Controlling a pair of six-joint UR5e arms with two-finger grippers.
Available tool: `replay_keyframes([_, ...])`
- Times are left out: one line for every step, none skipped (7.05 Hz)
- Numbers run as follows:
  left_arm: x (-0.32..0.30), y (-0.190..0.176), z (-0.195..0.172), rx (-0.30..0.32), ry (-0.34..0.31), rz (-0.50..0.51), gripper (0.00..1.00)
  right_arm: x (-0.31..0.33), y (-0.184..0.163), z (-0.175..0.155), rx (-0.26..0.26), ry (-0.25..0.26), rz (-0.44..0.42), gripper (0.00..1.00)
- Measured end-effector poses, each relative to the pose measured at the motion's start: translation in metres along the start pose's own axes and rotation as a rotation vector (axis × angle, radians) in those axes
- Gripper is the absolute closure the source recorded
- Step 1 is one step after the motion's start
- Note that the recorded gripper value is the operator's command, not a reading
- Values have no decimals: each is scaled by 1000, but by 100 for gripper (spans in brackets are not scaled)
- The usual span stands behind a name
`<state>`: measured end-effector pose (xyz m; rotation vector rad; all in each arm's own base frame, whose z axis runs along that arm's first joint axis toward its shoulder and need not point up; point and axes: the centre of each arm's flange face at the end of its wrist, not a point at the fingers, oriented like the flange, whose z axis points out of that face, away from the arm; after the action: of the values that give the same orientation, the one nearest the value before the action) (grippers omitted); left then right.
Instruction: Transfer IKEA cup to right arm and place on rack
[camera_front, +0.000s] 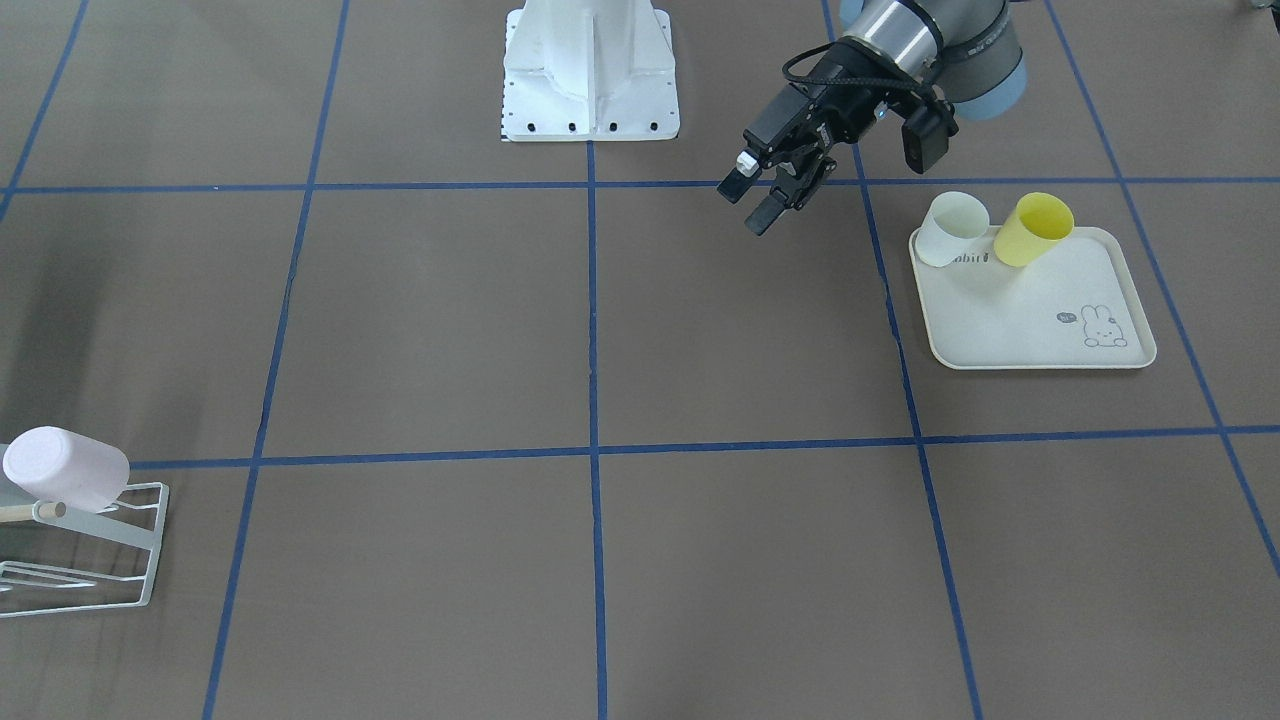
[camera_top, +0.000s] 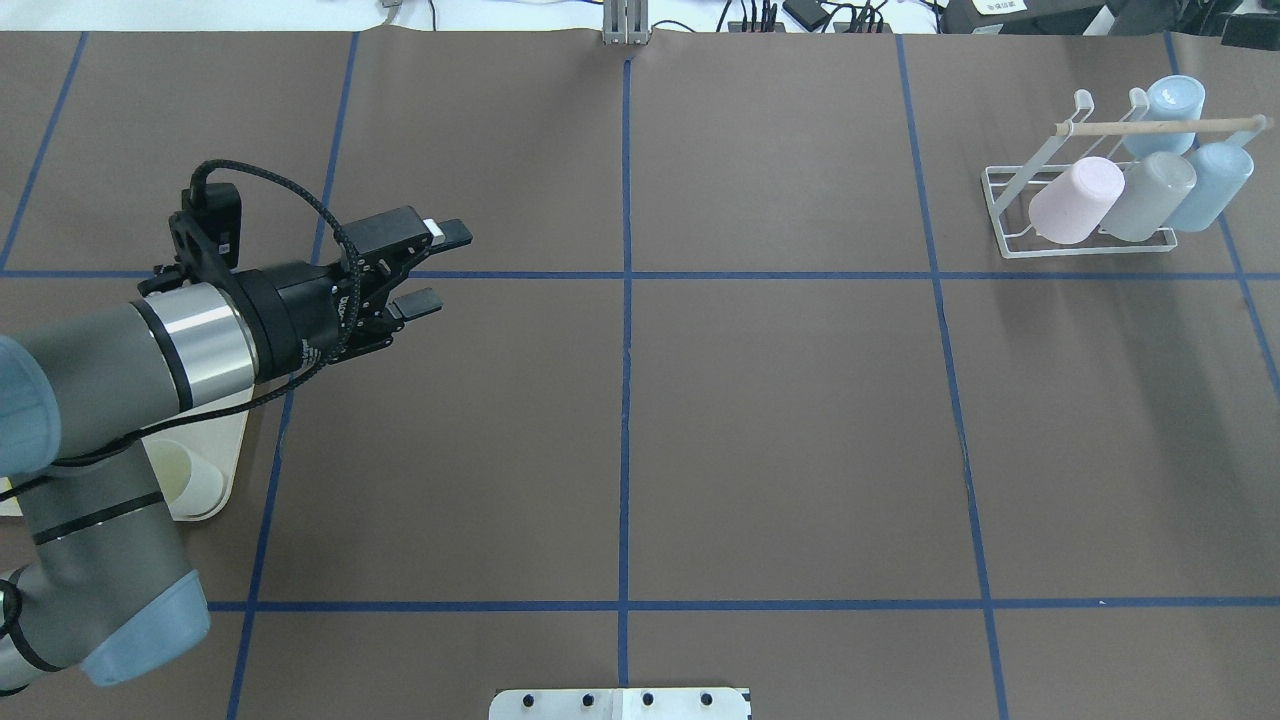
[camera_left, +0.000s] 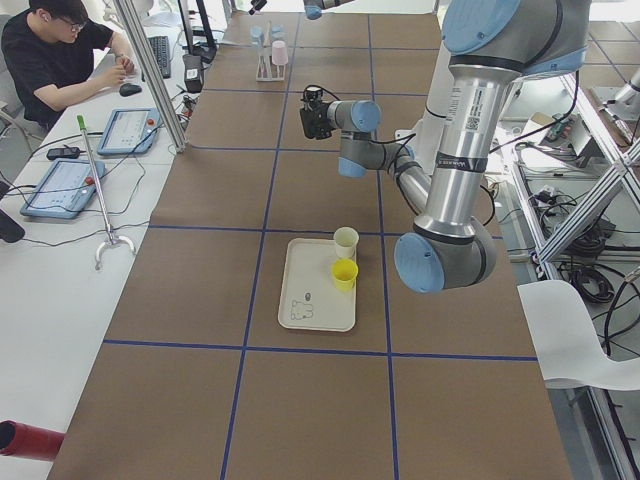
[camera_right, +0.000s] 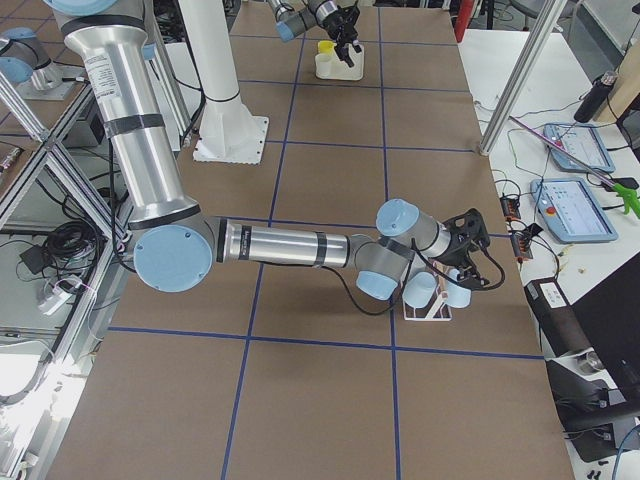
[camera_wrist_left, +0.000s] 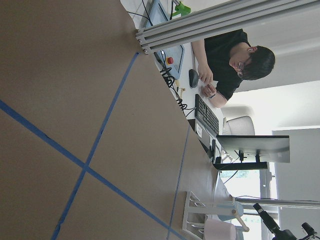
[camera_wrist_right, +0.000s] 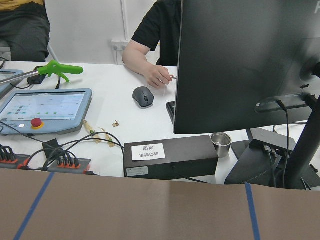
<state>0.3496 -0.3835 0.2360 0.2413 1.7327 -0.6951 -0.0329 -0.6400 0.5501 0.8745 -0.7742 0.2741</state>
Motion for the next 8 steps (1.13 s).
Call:
replay_keyframes([7,-15,-11,-8,-41,60,0,-8,-15,-13,-22,-45,35,0])
replay_keyframes([7,-40,-27,-19,-109,160,0,-28,-31,-27,-41,-86,100,0])
replay_keyframes([-3,-74,-50,-36,-200,291,0,-52,-46,-42,-60,-123,174,0])
replay_keyframes([-25,-107,-78,-67,-288,432,0,-77,-55,-55,-90,-165,241,0])
replay_keyframes([-53,-133,-108,-114,-365,565,0,-110,-55,-64,-124,-213,309,0])
replay_keyframes([-84,-154,-140,-176,-433,668,0,-147,-51,-70,-157,-263,384,0])
replay_keyframes([-116,-166,-171,-237,-493,752,0,-179,-43,-75,-189,-305,441,0])
replay_keyframes([-146,-172,-197,-282,-546,808,0,-211,-33,-79,-222,-345,487,0])
